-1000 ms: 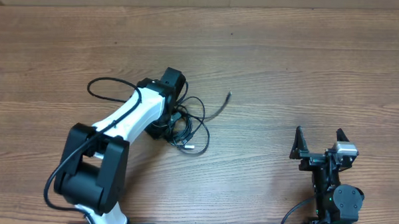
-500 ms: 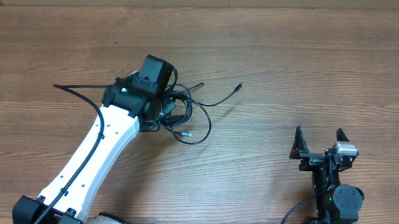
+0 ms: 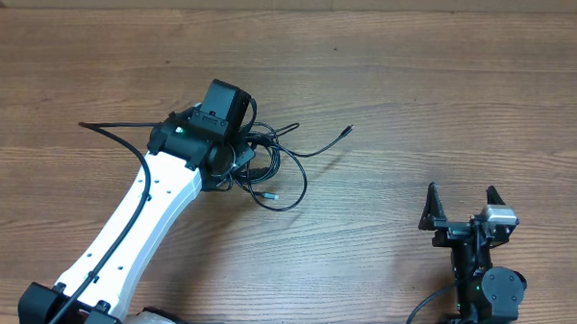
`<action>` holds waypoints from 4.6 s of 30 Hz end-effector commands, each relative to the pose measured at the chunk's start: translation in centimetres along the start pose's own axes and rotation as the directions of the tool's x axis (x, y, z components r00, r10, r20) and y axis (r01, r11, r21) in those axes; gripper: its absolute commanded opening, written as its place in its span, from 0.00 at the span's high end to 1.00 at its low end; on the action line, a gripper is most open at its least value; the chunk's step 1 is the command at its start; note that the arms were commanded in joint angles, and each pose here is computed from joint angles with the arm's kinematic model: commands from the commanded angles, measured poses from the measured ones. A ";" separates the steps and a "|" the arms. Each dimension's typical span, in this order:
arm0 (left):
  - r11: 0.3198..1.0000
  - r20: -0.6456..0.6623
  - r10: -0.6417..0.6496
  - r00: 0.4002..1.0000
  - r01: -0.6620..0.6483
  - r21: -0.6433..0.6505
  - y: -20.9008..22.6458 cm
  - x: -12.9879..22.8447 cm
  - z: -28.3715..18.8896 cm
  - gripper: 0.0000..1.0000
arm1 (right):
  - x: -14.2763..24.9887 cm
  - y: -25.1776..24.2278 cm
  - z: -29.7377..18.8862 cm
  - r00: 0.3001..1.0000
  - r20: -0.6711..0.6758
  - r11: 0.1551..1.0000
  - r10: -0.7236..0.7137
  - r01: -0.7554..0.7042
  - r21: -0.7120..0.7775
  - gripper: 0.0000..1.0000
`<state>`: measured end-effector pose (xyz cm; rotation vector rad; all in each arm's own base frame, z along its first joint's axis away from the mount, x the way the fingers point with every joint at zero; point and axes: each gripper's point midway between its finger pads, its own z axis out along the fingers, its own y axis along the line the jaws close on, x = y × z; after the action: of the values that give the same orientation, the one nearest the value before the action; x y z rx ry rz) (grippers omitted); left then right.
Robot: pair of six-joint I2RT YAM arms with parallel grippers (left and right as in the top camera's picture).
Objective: Untangle cables
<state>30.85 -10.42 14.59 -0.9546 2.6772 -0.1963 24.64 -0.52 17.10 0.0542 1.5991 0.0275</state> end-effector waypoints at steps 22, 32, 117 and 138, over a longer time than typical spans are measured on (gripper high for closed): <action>0.980 -0.192 0.002 0.981 0.036 0.193 -3.7 2.8 -1.4 0.96 | 0.4 13.6 -6.7 0.411 -0.727 0.266 0.550 -0.911 -0.314 0.00; 0.968 -0.269 -0.065 0.961 0.127 0.217 -4.9 4.3 -1.9 0.96 | 0.7 13.5 -6.6 0.445 -0.715 0.297 0.539 -0.895 -0.333 0.16; 0.774 0.028 0.506 0.862 -0.468 0.427 -6.2 0.1 -2.4 0.96 | 11.8 10.8 -2.7 0.227 -0.684 0.479 0.693 -0.854 0.202 0.86; 0.837 0.184 0.441 0.878 -0.477 0.268 -8.9 1.3 -2.4 0.96 | 11.7 11.3 -3.1 0.214 -0.711 0.473 0.670 -0.861 0.186 0.59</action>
<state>34.63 -15.06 17.08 -0.4720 2.5612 -0.2801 21.75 11.23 6.48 0.7799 2.1602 1.2265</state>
